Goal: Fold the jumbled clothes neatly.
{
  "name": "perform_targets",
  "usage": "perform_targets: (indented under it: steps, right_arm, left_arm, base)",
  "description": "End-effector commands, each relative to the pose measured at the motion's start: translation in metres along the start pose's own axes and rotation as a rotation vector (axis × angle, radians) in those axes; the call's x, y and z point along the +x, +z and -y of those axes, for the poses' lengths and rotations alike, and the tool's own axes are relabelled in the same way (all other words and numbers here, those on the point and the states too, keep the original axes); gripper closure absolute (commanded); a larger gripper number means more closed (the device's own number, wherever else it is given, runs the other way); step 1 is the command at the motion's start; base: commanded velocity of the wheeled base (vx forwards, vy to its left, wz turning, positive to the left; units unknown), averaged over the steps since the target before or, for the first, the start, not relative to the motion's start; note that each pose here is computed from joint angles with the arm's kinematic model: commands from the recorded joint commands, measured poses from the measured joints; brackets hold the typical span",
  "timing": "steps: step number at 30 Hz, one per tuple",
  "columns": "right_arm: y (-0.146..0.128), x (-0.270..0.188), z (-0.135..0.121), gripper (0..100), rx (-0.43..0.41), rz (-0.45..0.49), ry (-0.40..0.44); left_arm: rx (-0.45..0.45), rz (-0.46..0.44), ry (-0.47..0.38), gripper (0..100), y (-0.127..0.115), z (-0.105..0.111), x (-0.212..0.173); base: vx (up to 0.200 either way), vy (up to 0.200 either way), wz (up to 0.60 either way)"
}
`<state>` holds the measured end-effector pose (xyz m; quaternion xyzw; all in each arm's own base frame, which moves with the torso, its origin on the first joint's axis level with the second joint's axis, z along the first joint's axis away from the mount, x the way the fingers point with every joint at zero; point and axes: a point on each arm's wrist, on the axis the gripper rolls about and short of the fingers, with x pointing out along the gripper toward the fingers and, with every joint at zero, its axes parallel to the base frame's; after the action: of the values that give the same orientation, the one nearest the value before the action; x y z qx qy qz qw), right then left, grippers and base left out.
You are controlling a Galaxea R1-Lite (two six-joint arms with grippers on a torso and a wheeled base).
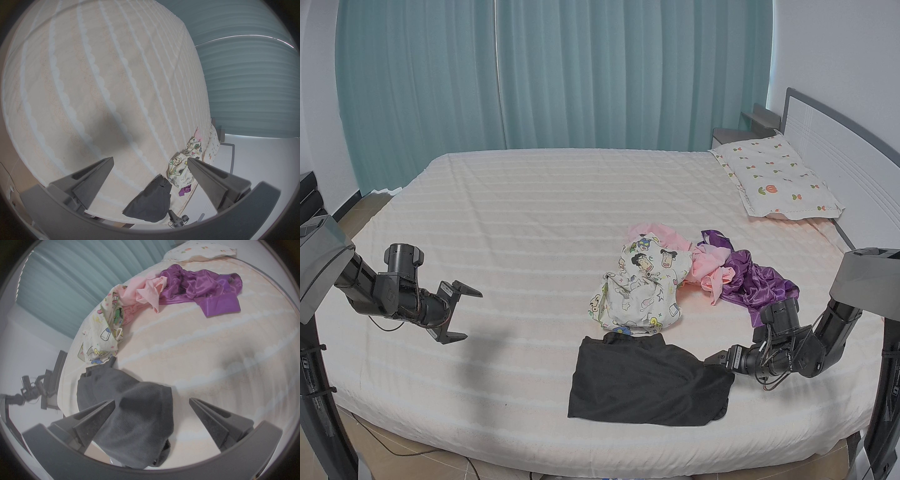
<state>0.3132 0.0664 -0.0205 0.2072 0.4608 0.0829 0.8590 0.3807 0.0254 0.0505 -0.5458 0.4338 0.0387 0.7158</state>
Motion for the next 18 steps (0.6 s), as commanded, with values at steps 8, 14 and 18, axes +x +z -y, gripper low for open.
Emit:
perform_targets:
  steps: [8,14,18]
  right_arm:
    - [-0.031,-0.023,0.013,0,-0.17,-0.068,0.137]
    - [-0.044,-0.026,0.013,0,-0.273,-0.092,0.198]
    - [-0.055,-0.021,0.004,0,-0.315,-0.132,0.215]
  left_arm:
    - [-0.001,0.0,0.0,0,0.0,0.0,0.0]
    - [0.0,0.0,0.0,0,0.0,0.0,0.0]
    - [0.0,0.0,0.0,0,0.0,0.0,0.0]
  base:
    - [0.0,0.0,0.0]
    - [0.0,0.0,0.0]
    - [0.0,0.0,0.0]
